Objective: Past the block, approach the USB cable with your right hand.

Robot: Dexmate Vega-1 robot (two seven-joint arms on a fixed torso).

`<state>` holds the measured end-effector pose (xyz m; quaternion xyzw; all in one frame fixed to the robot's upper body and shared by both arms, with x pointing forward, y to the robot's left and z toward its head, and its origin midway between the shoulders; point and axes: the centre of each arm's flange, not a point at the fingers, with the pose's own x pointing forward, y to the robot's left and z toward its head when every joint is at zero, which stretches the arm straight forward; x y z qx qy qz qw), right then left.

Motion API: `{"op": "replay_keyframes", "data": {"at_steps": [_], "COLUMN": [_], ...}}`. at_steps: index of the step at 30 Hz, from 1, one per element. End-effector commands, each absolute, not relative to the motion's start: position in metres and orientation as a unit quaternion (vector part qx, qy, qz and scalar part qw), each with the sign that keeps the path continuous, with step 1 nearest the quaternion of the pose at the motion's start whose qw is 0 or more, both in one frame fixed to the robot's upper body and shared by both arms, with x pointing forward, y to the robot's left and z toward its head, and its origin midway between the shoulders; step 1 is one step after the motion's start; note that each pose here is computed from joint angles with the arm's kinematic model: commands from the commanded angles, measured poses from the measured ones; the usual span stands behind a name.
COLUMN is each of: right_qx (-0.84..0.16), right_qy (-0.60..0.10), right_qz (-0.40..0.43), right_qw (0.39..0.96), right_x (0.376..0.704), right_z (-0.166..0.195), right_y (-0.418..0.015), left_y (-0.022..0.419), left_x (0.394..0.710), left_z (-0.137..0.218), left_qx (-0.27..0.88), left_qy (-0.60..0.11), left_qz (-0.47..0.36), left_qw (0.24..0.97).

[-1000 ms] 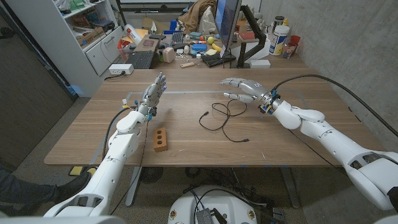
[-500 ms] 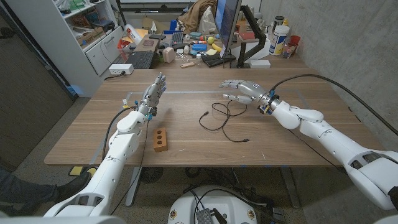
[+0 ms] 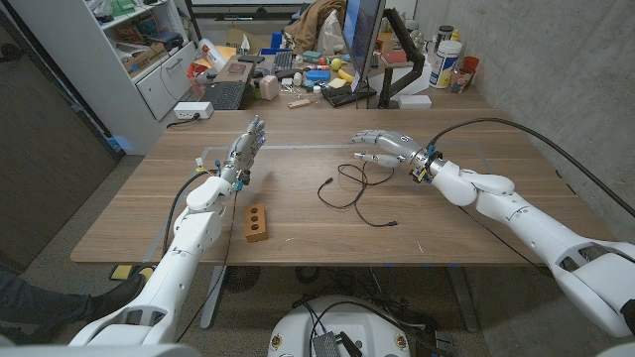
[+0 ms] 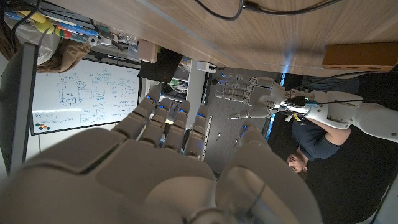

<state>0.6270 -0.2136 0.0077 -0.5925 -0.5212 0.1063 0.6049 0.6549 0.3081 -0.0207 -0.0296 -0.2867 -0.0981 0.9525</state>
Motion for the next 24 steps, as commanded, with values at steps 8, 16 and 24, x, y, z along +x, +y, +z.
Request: {"op": "replay_keyframes", "data": {"at_steps": [8,16,24], "right_qx": [-0.611,-0.616,-0.623], "right_qy": [-0.492,-0.484,-0.474], "right_qz": [0.120,0.123,0.130], "right_qw": [0.609,0.609,0.609], "right_x": [0.637,0.640,0.646], "right_z": [0.001,0.000,-0.002], "right_y": [-0.207,-0.205,-0.208], "left_y": [0.313,0.315,0.315], "left_x": [0.658,0.659,0.658], "left_z": [-0.018,-0.015,-0.014], "left_qx": [-0.029,-0.027,-0.025], "left_qy": [-0.286,-0.287,-0.287], "left_qz": [-0.099,-0.098,-0.095], "left_qw": [0.953,0.952,0.953]}}
